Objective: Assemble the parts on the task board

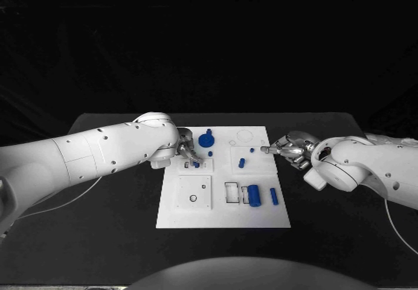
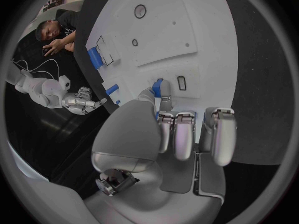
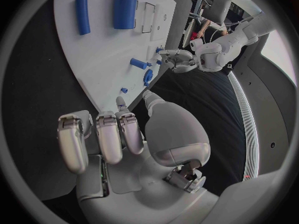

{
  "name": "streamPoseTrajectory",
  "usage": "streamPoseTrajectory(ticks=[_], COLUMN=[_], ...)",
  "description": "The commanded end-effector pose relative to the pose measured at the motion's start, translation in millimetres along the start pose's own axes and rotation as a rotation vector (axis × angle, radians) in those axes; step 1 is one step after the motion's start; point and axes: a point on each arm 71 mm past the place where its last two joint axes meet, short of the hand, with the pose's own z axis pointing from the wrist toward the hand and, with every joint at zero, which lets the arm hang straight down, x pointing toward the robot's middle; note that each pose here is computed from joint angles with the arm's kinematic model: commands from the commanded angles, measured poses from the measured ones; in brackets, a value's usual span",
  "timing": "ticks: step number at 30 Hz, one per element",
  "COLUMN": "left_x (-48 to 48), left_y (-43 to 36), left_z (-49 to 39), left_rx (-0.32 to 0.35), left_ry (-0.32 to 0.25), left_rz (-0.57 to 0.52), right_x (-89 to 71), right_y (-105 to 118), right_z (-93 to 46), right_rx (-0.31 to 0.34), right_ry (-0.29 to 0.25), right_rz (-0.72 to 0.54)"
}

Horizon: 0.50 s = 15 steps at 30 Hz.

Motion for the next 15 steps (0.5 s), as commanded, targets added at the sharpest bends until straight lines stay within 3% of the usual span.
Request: streamPoseTrajectory(ticks=[1, 15], left_x=[2.6, 3.3], left_y=[-2.6, -1.9], left_z=[0.7, 0.7], left_rx=[0.011, -0.006], left_ry=[0.001, 0.009], left_rz=[0.019, 0.036], right_x=[1.3, 1.4], right_y=[-0.4, -0.6], right_z=[-0.1, -0.3], right_rx=[0.001, 0.002], right_ry=[0.012, 0.013], right_rz=[-0.007, -0.006])
